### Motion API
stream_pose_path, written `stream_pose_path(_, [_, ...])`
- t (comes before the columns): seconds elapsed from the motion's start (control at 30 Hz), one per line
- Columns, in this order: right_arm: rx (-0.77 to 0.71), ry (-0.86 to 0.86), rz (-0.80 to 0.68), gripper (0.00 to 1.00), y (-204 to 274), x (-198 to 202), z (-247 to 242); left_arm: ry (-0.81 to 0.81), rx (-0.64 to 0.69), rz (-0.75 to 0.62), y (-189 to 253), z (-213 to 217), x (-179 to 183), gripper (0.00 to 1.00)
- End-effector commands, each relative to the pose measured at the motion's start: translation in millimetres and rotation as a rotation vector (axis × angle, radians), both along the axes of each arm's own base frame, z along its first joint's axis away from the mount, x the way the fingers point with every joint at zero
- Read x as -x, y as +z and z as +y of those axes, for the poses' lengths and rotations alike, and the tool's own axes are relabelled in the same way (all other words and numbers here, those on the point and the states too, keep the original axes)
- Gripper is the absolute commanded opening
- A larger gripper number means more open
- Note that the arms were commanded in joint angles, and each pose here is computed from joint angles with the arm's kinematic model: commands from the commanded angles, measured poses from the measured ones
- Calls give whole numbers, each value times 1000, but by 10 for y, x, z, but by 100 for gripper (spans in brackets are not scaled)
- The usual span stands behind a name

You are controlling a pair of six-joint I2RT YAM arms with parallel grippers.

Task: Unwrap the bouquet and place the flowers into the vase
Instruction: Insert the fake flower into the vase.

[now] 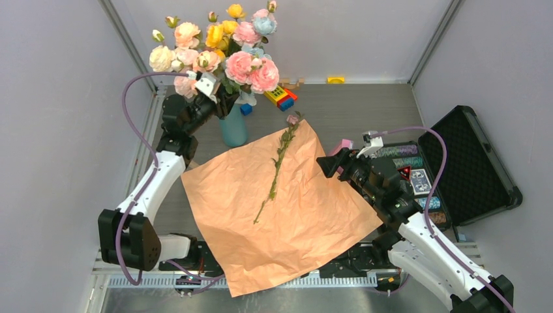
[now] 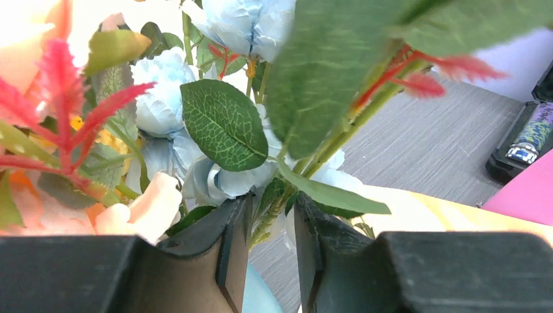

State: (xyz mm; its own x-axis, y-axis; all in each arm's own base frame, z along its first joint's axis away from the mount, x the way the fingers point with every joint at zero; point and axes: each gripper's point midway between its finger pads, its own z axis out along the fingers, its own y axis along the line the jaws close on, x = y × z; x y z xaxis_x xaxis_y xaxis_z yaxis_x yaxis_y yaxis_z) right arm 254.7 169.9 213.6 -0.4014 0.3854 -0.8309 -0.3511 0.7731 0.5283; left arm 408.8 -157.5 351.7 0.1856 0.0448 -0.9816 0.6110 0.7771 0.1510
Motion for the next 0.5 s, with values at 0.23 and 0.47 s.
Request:
stream_pose_path(0.23, [-35, 18, -56, 81, 253, 8, 27, -18, 74, -36, 347, 22, 261, 48])
stream_pose_path(0.47, [-43, 39, -55, 81, 270, 35, 56, -47, 120, -16, 421, 3, 443, 63])
